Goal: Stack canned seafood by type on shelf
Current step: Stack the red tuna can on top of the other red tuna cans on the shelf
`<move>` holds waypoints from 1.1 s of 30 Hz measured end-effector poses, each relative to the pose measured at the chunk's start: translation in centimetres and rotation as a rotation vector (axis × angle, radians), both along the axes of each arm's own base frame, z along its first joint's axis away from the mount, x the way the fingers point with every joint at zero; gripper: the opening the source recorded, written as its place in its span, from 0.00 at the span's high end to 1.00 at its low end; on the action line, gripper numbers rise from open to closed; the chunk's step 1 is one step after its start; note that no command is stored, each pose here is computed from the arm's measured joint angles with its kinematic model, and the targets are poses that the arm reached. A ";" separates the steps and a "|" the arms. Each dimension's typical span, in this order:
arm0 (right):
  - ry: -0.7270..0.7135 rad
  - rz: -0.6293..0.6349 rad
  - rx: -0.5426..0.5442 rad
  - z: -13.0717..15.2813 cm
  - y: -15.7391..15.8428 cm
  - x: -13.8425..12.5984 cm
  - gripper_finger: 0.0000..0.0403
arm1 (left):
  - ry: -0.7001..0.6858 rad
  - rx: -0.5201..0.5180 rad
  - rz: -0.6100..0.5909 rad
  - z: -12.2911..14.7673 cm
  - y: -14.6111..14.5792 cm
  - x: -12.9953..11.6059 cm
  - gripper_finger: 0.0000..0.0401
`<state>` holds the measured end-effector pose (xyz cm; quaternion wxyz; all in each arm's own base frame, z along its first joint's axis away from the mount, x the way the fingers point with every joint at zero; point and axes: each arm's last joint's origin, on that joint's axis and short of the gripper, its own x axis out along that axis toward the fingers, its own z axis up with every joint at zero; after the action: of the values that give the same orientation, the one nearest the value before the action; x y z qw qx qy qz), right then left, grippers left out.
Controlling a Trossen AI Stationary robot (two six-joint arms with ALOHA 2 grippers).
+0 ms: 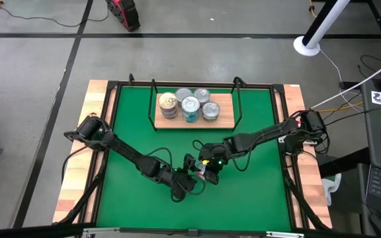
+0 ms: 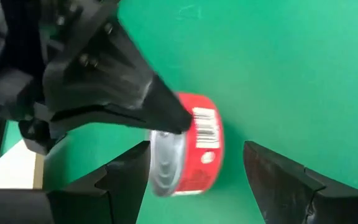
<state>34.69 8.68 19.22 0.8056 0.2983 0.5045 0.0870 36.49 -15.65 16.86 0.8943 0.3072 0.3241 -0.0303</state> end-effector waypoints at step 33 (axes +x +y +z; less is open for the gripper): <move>-0.013 0.030 0.054 0.2 0.2 0.1 1.00 | -0.045 0.096 0.051 -4.7 -1.0 1.3 0.39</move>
<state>34.80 8.92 19.46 0.7991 0.3116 0.5012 0.1145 37.78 -16.66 12.12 0.8860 0.3422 0.3125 0.0151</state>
